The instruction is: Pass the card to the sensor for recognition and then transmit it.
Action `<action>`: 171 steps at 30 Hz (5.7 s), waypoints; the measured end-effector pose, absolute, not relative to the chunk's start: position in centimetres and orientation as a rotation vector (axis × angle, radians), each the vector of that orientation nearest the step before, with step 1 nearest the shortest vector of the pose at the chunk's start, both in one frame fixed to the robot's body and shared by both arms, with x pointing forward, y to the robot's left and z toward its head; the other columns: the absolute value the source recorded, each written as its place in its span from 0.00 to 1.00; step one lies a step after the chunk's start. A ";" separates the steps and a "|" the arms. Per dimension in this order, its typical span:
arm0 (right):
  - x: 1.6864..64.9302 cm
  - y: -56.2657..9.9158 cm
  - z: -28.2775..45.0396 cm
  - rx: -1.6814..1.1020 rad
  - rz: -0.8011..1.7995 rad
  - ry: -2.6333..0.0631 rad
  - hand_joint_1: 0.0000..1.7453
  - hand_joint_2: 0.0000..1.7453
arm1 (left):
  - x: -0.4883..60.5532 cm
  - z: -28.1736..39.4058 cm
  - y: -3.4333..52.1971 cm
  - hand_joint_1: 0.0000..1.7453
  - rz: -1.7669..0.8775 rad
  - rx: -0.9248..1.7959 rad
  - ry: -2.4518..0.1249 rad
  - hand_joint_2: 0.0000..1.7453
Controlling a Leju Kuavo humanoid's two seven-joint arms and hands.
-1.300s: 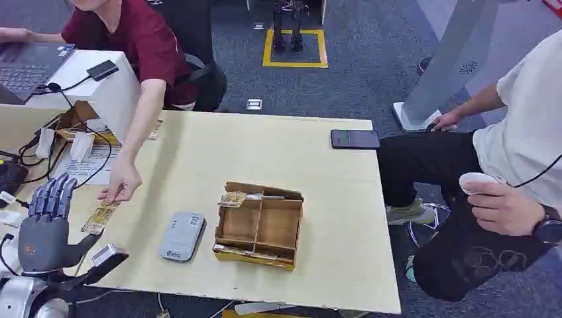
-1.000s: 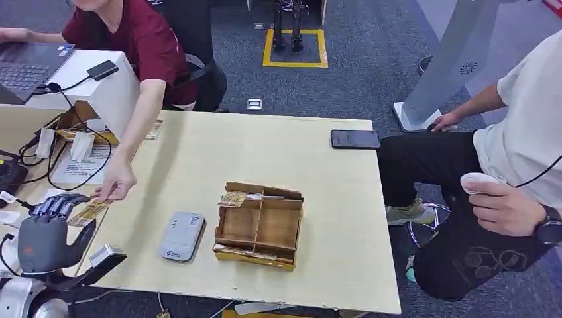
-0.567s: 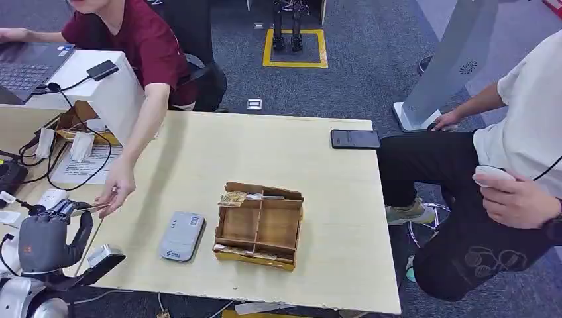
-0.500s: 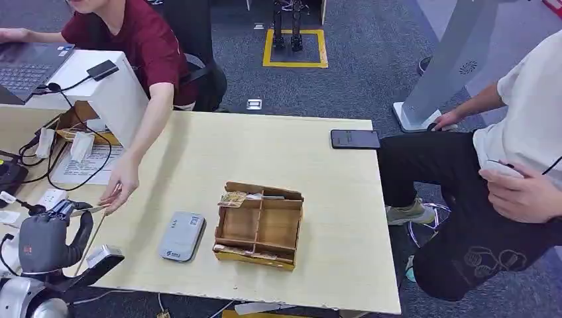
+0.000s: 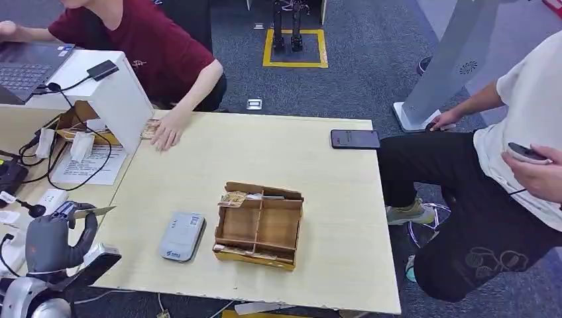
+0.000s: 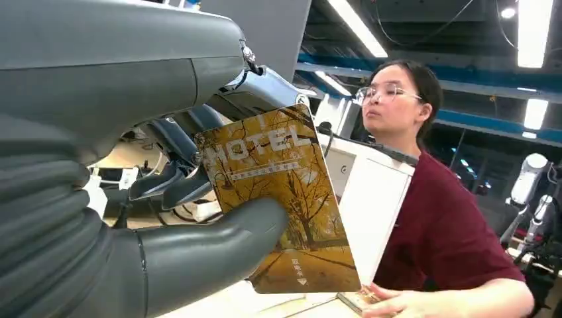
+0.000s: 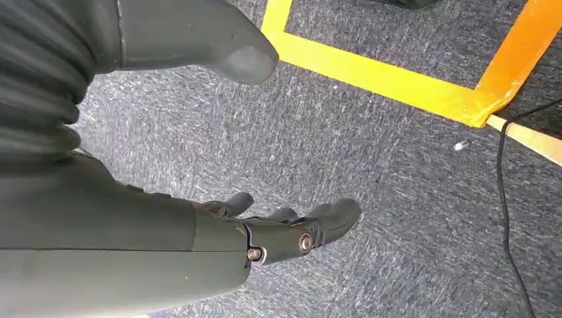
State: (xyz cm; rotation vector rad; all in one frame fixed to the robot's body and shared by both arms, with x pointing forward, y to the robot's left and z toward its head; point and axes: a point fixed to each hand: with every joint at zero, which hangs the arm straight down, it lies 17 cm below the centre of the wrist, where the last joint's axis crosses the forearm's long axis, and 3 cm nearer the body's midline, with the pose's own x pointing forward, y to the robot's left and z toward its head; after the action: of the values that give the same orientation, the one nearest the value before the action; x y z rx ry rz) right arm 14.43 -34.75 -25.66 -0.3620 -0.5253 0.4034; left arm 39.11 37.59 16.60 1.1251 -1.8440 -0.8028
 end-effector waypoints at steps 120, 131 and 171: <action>13.2 -34.3 -25.9 -0.362 0.367 -0.518 0.00 1.00 | 41.3 0.8 25.2 1.00 -0.751 0.699 -1.281 1.00; 13.4 -34.2 -25.7 -0.368 0.385 -0.534 0.00 1.00 | 40.0 4.0 22.7 1.00 -0.144 0.031 -1.530 1.00; 17.5 -31.9 -25.1 -0.321 0.550 -0.577 0.00 1.00 | 48.6 23.9 35.4 1.00 -0.628 1.399 -1.913 1.00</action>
State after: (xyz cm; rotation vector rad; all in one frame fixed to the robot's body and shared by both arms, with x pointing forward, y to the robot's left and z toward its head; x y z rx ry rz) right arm 17.54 -31.91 -25.12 -0.3208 -0.5772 0.5498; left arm 48.65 35.36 23.89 1.3990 -1.9131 -0.6281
